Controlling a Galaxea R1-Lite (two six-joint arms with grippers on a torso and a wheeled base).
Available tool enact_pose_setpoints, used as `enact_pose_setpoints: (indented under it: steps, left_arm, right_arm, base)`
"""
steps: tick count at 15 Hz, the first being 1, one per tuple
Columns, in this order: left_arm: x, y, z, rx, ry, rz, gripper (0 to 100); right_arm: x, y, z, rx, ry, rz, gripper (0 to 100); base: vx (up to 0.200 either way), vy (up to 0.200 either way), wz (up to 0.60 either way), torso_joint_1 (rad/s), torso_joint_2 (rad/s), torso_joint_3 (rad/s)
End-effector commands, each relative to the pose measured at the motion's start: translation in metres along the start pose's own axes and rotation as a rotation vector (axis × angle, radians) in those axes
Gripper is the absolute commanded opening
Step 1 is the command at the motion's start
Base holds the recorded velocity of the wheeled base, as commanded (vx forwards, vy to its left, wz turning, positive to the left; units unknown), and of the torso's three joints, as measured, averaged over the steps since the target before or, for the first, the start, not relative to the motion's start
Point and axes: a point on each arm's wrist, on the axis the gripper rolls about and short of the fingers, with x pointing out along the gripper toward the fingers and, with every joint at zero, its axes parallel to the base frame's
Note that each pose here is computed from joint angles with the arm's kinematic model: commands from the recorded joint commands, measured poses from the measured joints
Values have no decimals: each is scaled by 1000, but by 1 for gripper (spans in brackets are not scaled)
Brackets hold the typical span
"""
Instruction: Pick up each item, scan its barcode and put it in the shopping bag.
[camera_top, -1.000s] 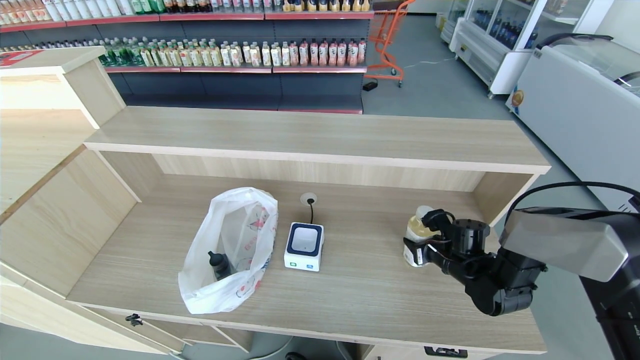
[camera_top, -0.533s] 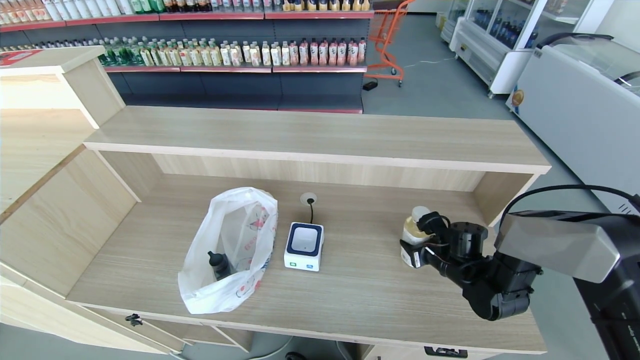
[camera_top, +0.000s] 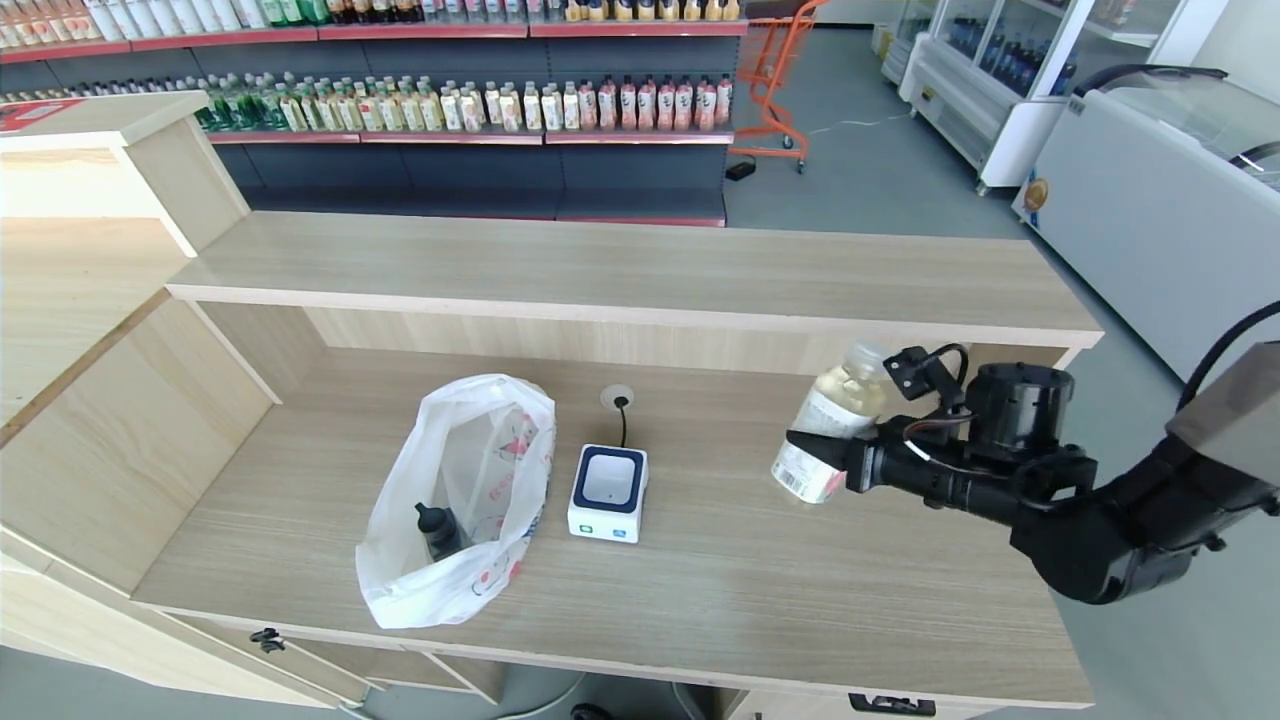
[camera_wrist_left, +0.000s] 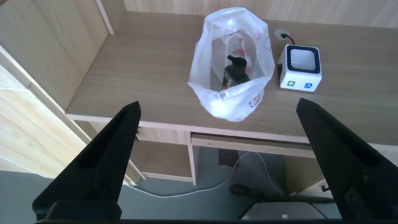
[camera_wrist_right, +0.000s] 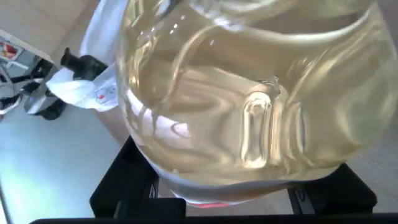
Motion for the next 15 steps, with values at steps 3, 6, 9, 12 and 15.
enact_pose_setpoints:
  steps: [3, 6, 9, 12, 15]
  left_arm:
    - [0, 0, 0, 0, 0, 1, 100]
    - [0, 0, 0, 0, 0, 1, 100]
    - [0, 0, 0, 0, 0, -1, 100]
    - [0, 0, 0, 0, 0, 1, 100]
    - [0, 0, 0, 0, 0, 1, 100]
  right_arm:
    - [-33, 65, 2, 97, 93, 280, 0]
    - [-24, 97, 20, 189, 101, 377, 0]
    - [-23, 117, 22, 198, 111, 435, 0]
    - [-22, 120, 27, 177, 88, 437, 0]
    - [-24, 119, 36, 131, 83, 420, 0]
  base:
    - [0, 0, 0, 0, 0, 0]
    - [0, 0, 0, 0, 0, 0]
    - [0, 0, 0, 0, 0, 0]
    - [0, 0, 0, 0, 0, 0]
    - [0, 0, 0, 0, 0, 0]
